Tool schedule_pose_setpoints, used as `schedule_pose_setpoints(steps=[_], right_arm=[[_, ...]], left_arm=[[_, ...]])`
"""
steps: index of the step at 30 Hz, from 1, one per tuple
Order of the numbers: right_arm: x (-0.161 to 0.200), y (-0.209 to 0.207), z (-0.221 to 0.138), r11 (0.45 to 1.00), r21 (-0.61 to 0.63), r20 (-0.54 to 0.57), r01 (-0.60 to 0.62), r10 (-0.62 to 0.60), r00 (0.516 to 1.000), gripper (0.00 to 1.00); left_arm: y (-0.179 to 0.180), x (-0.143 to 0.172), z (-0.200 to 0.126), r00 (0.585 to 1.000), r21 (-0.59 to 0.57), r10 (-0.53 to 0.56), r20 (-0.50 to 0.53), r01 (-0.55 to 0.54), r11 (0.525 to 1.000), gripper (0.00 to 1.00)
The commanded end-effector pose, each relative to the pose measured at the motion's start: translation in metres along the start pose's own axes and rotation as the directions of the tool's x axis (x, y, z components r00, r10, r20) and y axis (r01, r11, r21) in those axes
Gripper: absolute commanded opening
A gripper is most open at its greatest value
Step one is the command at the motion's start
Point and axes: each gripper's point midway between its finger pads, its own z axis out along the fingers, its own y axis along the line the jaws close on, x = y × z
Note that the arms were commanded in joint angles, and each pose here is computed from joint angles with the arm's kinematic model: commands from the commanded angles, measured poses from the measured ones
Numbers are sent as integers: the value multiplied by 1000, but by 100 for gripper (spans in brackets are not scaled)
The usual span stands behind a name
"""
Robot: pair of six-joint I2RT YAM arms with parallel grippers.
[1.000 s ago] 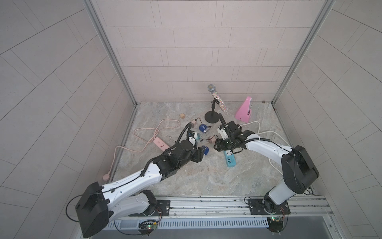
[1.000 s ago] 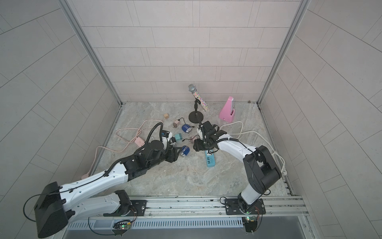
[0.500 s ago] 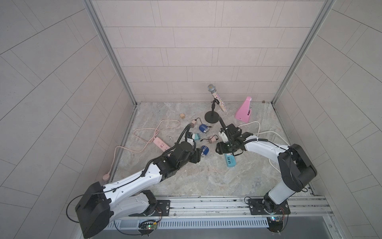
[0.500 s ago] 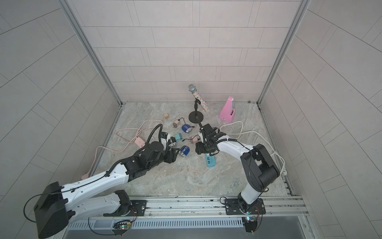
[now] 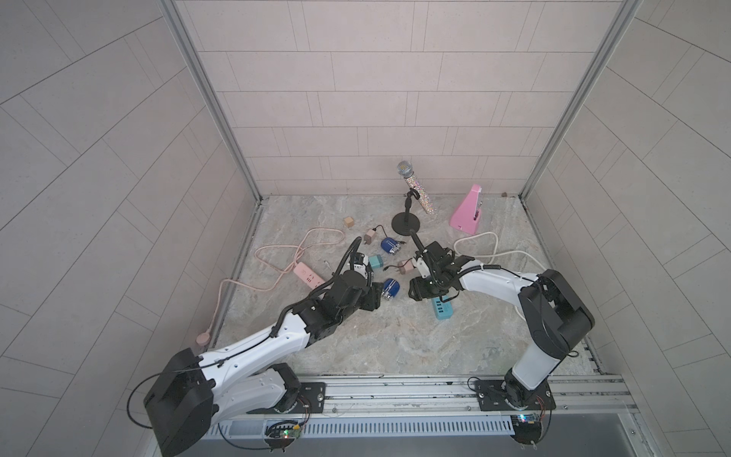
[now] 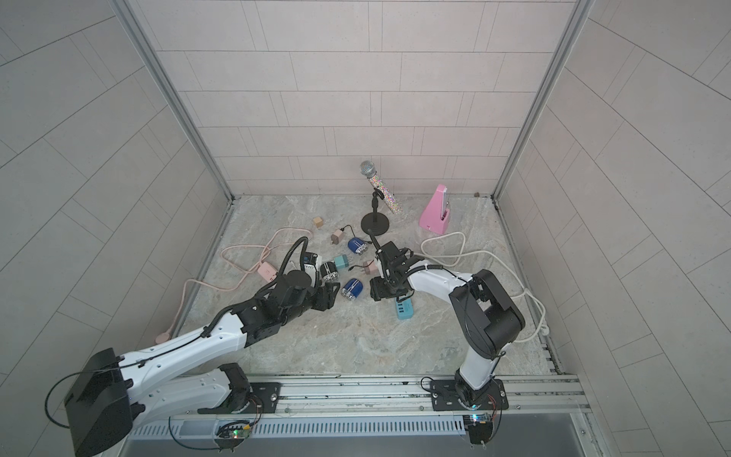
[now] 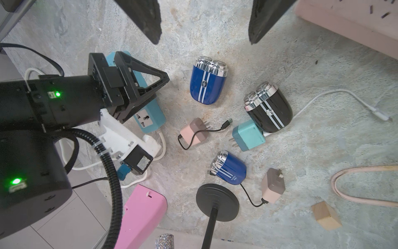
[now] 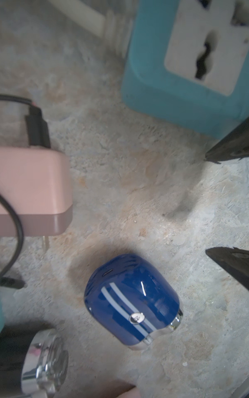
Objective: Unplug the electric shaver
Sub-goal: Move the socket to the center of the board.
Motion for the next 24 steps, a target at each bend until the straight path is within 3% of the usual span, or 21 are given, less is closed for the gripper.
schedule_pose_setpoints(steps=[1,12,15,19,20,21,24], right_arm=[[-5,-15,-4,999,54,13,-9,8,1000,65],[-13,-51,-18,993,65,60,-95,91,994,65],[-25,-46,-30,996,26,114,-85,82,990,68],[-55,-47,-64,999,-2,259,-48,47,965,74],[-64,-57,-77,999,35,309,-34,22,951,76],[-70,-70,-90,995,91,354,-38,4,935,78],[-80,-131,-129,961,225,499,-163,29,866,80]], left_arm=[[12,3,0,1000,-33,-17,6,17,999,69],[44,-2,-11,1000,-132,9,19,-7,991,69],[60,-10,-16,998,-212,35,45,-24,977,69],[93,-34,-30,984,-399,123,127,-63,915,81],[103,-44,-35,977,-460,144,157,-57,886,86],[111,-53,-38,972,-498,158,175,-51,866,96],[132,-73,-45,964,-569,175,198,-32,821,100]])
